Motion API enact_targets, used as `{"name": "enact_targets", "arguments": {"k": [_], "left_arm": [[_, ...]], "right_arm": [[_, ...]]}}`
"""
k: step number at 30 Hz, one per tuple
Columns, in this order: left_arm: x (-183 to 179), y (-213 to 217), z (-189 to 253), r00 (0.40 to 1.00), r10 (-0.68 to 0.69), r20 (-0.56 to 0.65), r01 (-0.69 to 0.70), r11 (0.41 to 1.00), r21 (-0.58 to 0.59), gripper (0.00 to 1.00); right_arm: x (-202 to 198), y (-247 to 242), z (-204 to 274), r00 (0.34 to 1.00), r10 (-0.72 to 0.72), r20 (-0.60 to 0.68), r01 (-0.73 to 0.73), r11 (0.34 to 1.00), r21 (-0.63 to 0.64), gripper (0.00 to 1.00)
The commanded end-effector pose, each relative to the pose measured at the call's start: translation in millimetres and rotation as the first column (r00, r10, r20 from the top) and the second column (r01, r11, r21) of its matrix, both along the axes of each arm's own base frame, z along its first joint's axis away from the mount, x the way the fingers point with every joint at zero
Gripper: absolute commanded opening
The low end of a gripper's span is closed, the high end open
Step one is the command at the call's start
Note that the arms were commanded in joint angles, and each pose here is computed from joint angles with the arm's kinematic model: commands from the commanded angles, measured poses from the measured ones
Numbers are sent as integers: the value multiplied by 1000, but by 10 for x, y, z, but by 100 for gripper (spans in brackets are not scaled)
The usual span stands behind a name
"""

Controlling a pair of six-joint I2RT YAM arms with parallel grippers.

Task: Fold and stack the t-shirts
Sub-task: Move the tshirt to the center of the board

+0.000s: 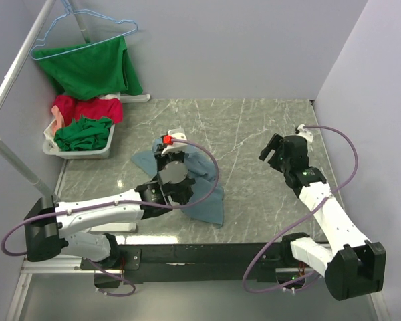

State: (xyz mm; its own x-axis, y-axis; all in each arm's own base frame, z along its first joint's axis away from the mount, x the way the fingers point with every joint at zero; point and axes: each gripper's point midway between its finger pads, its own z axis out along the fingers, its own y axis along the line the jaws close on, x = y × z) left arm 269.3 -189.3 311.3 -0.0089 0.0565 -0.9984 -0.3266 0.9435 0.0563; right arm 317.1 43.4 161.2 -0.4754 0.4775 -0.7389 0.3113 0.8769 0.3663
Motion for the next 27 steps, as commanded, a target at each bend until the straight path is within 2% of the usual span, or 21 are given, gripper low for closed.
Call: {"name": "enact_targets", "arguments": {"k": [1,2,4,5,7,9,11,15,18,21,27], "left_arm": [[20,209,226,999,25,34,-17,980,-197,18],[125,27,372,991,-130,-13,120,941,-316,15],[372,273,217,990,-98,-103,50,917,-396,8],[403,263,112,985,-114,-128,57,923,-381,5],[434,278,-6,983,-109,-148,52,936,-349,7],[469,203,-259,962,-159,-224,74,934,-348,8],[535,269,-474,949,-140,-283,36,939,-343,9],[589,309,-851,906,-158,-392,-8,921,-390,9],[578,485,-1133,876,-100,-471,-109,912,-396,9],[535,691,-1390,838,-4,-546,-260,876,-406,9],[387,886,-1696,780,126,-613,-429,821,-377,7]], "right_arm": [[99,88,193,998,8,64,-10,1000,20,88],[102,108,202,998,12,65,-14,1000,24,88],[97,161,219,997,23,72,-26,999,32,88],[90,166,228,997,23,76,-26,999,35,88],[92,196,239,996,31,85,-34,999,39,88],[89,219,212,996,40,78,-43,999,32,88],[92,230,183,997,43,65,-44,999,28,88],[88,273,125,997,51,54,-53,998,31,88],[69,315,56,997,63,41,-65,997,35,88],[65,366,2,997,78,30,-79,996,38,88],[49,486,-160,995,101,-13,-101,994,37,88]]}}
